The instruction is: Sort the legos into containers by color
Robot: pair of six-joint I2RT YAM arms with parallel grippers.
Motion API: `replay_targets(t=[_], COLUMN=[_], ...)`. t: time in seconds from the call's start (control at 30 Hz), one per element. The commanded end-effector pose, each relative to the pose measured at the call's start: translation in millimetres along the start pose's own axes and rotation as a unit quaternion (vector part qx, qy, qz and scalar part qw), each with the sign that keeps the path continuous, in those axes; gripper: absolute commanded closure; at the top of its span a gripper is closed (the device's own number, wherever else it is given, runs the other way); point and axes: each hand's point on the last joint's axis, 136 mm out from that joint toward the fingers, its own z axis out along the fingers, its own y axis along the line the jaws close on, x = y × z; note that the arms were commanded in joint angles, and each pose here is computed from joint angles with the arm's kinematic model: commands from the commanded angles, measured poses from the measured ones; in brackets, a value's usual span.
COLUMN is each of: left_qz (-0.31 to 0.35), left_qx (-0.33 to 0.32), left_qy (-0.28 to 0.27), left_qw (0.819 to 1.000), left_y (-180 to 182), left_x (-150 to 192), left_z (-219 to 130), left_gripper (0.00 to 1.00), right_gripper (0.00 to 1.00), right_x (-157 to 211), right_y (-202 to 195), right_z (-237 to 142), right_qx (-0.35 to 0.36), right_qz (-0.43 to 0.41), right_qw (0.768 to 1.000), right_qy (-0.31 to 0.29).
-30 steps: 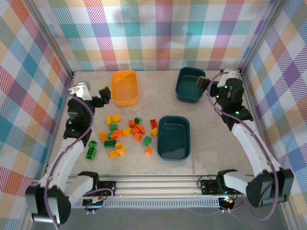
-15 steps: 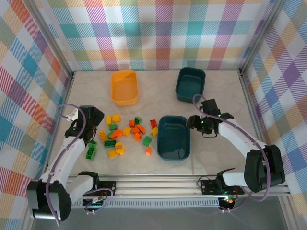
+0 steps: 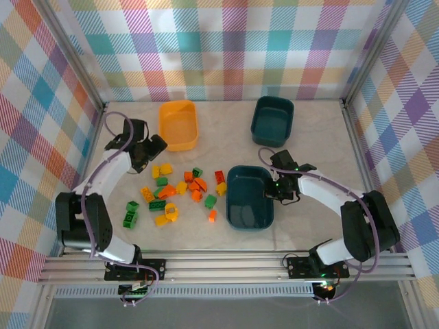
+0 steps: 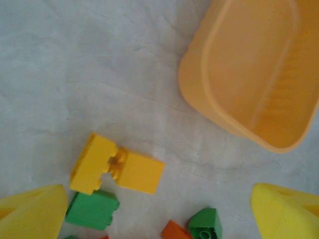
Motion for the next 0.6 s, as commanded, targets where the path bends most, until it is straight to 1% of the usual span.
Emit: replay_targets(t=[0.0, 0.1, 0.17, 0.27, 0.4, 0.57], left_qz=[0.03, 0.037, 0.046, 0.067, 0.099, 0.135], left_qx=[0.001, -0.017, -0.021, -0.023, -0.025, -0.042], left_qy=[0.005, 0.005, 0.009, 0.019, 0.036, 0.044], left_qw=[1.0, 0.999, 0.999, 0.997, 0.994, 0.989], left_y=[-19, -33, -44, -58, -65, -57], left_x=[-18, -39, -50, -62, -67, -64], left_z=[-4, 3, 10, 20, 41, 66], left_gripper=[0.06, 0.07, 0.09, 0.12, 0.17, 0.22], right_gripper=[1.0, 1.0, 1.0, 1.0, 1.0, 1.0], right_x=[-29, -52, -68, -100, -152, -205], right_y=[18, 28, 41, 60, 81, 102], right_z=[-38, -69, -84, -92, -82, -44], right_qx=[-0.01, -0.016, -0.031, -0.039, -0.018, 0.002], right_qz=[-0.028, -0.035, -0.042, -0.057, -0.08, -0.083], right_qw=[0.997, 0.992, 0.987, 0.983, 0.98, 0.983], right_qy=[-0.068, -0.124, -0.149, -0.172, -0.18, -0.163])
